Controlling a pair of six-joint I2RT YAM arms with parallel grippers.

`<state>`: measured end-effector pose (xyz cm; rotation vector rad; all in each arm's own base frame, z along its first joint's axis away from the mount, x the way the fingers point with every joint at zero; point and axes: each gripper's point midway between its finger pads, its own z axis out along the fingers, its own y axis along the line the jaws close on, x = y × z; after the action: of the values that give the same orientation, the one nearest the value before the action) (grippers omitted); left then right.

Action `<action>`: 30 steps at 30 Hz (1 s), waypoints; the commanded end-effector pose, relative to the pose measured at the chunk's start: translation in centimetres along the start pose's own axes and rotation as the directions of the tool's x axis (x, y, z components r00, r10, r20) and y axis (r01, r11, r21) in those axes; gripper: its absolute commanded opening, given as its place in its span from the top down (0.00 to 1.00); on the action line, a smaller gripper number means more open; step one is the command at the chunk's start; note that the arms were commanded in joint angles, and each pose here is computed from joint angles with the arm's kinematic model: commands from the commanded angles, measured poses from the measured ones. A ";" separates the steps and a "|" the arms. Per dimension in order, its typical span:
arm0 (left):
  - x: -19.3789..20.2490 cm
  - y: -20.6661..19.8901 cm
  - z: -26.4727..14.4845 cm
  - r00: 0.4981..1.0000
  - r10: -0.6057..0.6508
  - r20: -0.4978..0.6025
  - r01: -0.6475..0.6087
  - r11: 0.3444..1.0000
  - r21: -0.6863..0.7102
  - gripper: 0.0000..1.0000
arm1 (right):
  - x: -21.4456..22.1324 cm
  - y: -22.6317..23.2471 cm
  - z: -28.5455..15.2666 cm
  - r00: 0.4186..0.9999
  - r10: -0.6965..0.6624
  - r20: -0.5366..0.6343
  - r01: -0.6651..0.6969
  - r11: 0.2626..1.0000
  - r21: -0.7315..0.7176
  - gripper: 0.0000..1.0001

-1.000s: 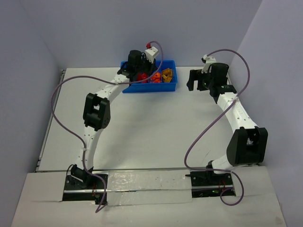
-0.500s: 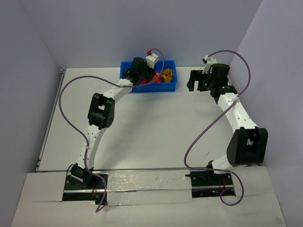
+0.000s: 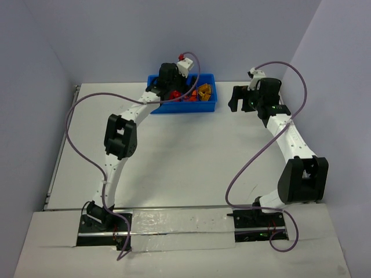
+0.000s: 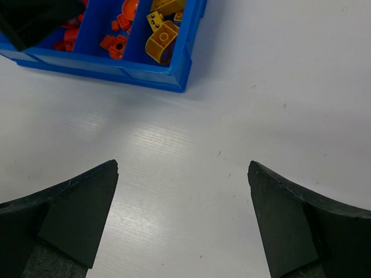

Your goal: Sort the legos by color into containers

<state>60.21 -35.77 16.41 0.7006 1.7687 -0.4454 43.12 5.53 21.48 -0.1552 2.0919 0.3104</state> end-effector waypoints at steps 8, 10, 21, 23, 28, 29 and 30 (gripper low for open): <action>-3.7 0.8 -22.0 0.941 -0.319 -0.116 0.282 0.925 -0.253 0.01 | 0.8 1.7 -4.8 0.998 -0.013 0.058 0.015 0.999 -0.032 0.00; -3.0 1.3 -24.6 0.919 -0.371 -0.133 0.325 0.904 -0.276 0.01 | 1.9 2.0 -5.2 0.998 -0.013 0.055 0.015 0.999 -0.035 0.00; 7.8 4.1 -38.8 0.916 -0.370 -0.154 0.261 0.843 -0.471 0.01 | 8.5 0.4 -6.6 0.997 0.058 0.042 -0.063 0.990 0.129 0.00; 8.1 5.0 -40.3 0.920 -0.373 -0.124 0.265 0.822 -0.503 0.01 | 8.6 0.7 -7.2 0.996 0.053 0.066 -0.062 0.990 0.129 0.00; 8.3 5.4 -41.5 0.922 -0.371 -0.113 0.263 0.812 -0.521 0.01 | 8.6 0.8 -8.0 0.995 0.038 0.090 -0.050 0.989 0.137 0.00; 8.4 5.4 -41.5 0.920 -0.375 -0.115 0.264 0.810 -0.523 0.01 | 8.6 0.8 -8.1 0.995 0.038 0.088 -0.050 0.989 0.136 0.00; 8.5 5.4 -41.5 0.918 -0.379 -0.118 0.266 0.808 -0.526 0.01 | 8.6 0.9 -8.2 0.995 0.039 0.090 -0.051 0.990 0.135 0.00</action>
<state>31.41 -4.32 19.92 0.0655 2.1608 -0.1215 31.17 4.47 16.27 -0.0361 2.1065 0.2181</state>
